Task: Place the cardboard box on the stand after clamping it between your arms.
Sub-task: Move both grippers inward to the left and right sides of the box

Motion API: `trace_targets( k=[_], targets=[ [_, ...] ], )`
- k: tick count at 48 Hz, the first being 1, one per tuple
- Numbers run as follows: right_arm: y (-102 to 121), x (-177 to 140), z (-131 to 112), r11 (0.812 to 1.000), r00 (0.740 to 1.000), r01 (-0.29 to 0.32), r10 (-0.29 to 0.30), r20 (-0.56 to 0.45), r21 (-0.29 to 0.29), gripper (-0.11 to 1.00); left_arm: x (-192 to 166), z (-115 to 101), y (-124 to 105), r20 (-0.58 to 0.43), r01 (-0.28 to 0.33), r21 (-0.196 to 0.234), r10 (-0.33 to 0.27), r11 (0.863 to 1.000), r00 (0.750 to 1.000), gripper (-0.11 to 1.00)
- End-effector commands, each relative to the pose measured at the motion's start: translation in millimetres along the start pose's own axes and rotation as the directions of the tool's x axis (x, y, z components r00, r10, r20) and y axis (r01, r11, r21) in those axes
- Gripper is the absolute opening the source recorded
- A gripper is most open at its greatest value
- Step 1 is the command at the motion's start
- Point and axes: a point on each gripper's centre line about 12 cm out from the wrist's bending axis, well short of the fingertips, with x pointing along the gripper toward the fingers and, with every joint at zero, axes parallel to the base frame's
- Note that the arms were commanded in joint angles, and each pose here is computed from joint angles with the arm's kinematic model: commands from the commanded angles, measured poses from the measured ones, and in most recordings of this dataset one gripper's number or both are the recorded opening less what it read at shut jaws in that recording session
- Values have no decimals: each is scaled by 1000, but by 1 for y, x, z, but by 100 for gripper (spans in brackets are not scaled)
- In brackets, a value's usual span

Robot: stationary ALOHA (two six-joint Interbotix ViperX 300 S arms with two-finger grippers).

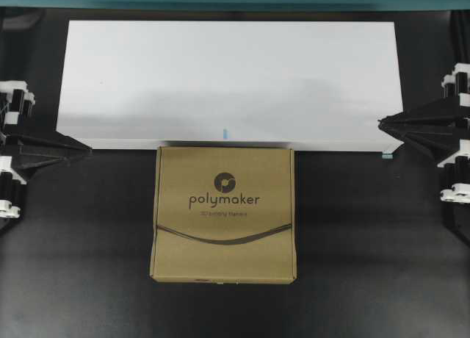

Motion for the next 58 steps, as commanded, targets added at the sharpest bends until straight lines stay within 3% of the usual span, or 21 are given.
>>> trace_targets(
  k=[1,5,12,16,21,27,35,42,50,54,58],
  targets=[
    [4,3,-1,1000,1000,-19,19,-11,9,2,8,-4,-6,-71,34,-10,-35,999,997,5],
    [5,5,-10,999,997,-19,22,-74,49,10,13,-8,-7,-148,30,-54,-38,998,988,9],
    [15,10,-23,990,977,-43,69,-200,131,1,23,-9,-15,-256,44,-97,-67,994,964,1],
    [22,12,-30,983,958,-50,97,-270,177,1,27,-15,-20,-331,55,-99,-85,994,940,1],
    [31,14,-41,975,920,-59,137,-368,214,1,30,-28,-28,-450,74,-96,-110,993,886,1],
    [43,13,-59,971,842,-68,179,-508,230,1,34,-50,-35,-597,83,-87,-119,993,793,1],
    [51,12,-82,973,739,-53,190,-646,225,1,39,-74,-36,-737,70,-70,-99,995,669,1],
    [52,15,-100,977,643,-16,172,-746,211,1,43,-92,-37,-806,64,-58,-85,996,586,1],
    [54,24,-116,983,559,2,153,-815,185,11,50,-105,-39,-833,63,-55,-81,997,547,2],
    [54,31,-127,986,517,11,138,-845,168,27,53,-111,-39,-835,62,-55,-80,997,545,7],
    [55,37,-138,988,477,20,127,-869,156,53,55,-119,-40,-835,68,-54,-83,996,544,23]
  ],
)
